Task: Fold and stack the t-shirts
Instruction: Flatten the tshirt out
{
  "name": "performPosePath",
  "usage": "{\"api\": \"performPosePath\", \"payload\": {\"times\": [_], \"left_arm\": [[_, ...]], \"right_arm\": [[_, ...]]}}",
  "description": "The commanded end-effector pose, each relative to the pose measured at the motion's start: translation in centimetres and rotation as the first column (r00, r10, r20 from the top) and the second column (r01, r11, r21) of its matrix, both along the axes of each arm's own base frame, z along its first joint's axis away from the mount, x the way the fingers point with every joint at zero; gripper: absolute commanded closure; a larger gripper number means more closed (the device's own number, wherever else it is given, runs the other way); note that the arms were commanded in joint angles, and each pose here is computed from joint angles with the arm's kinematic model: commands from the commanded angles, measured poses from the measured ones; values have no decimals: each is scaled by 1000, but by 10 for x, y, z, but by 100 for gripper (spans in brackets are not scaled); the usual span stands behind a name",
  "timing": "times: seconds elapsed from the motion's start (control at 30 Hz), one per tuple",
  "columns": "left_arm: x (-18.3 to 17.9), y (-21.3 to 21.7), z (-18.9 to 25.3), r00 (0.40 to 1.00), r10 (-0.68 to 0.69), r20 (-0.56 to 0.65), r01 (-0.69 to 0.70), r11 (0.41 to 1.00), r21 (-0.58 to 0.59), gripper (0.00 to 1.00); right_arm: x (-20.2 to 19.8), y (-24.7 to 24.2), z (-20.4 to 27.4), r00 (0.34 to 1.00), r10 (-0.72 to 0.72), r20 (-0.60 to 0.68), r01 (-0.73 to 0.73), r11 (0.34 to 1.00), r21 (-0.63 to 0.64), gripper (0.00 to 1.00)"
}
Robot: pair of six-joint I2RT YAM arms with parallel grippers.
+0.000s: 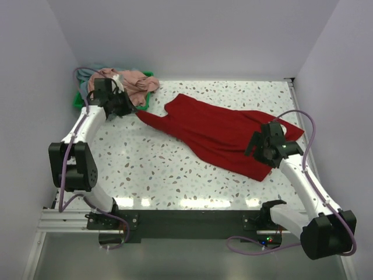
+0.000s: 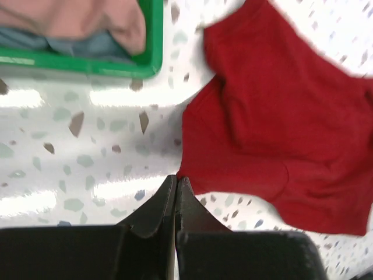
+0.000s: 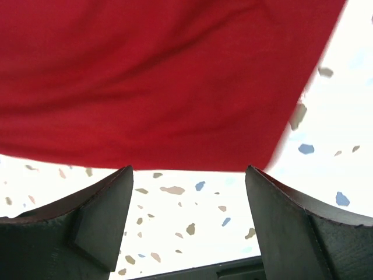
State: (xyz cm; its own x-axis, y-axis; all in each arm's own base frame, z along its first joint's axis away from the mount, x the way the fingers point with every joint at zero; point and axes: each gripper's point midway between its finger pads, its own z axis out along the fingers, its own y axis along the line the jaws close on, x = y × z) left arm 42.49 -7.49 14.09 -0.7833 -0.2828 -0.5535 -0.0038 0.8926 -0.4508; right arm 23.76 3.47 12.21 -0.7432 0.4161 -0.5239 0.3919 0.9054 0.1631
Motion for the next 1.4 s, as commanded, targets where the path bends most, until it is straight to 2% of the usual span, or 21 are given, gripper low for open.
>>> {"api": "performPosePath", "payload": {"times": [0.0, 0.2, 0.57, 0.77, 0.87, 1.07, 1.1, 1.17, 1.2, 1.23, 1.37], "left_arm": [[15, 18, 53, 990, 81, 117, -72, 994, -83, 100], [8, 34, 37, 993, 89, 78, -81, 992, -101, 100], [-2, 39, 26, 994, 87, 60, -81, 993, -90, 100], [-2, 40, 25, 995, 84, 61, -79, 993, -87, 100], [-2, 43, 26, 994, 87, 65, -82, 993, -84, 100], [-1, 50, 26, 993, 99, 65, -93, 992, -85, 100], [0, 50, 27, 993, 101, 69, -94, 992, -87, 100], [1, 51, 29, 992, 100, 74, -94, 992, -87, 100], [1, 52, 31, 992, 100, 79, -93, 992, -89, 100], [1, 52, 32, 992, 100, 82, -93, 992, -90, 100], [2, 54, 34, 991, 102, 89, -94, 991, -91, 100]], "right_arm": [[-13, 1, -25, 996, -62, -64, 64, 998, 28, 19], [-24, -2, -49, 988, -76, -135, 77, 997, 3, 18], [-16, 30, -83, 983, -23, -181, 48, 990, 134, 19], [-16, 27, -100, 975, -40, -217, 60, 994, 87, 21], [-17, 24, -107, 969, -51, -240, 67, 996, 60, 26], [-16, 21, -119, 966, -57, -251, 70, 997, 43, 54], [-16, 22, -121, 964, -54, -259, 67, 997, 43, 67], [-13, 21, -117, 964, -46, -263, 57, 998, 32, 81], [-11, 21, -114, 965, -44, -259, 53, 998, 28, 93], [-10, 20, -111, 966, -36, -258, 43, 999, 22, 98], [-1, 14, -75, 974, -17, -228, 14, 1000, -16, 100]]}}
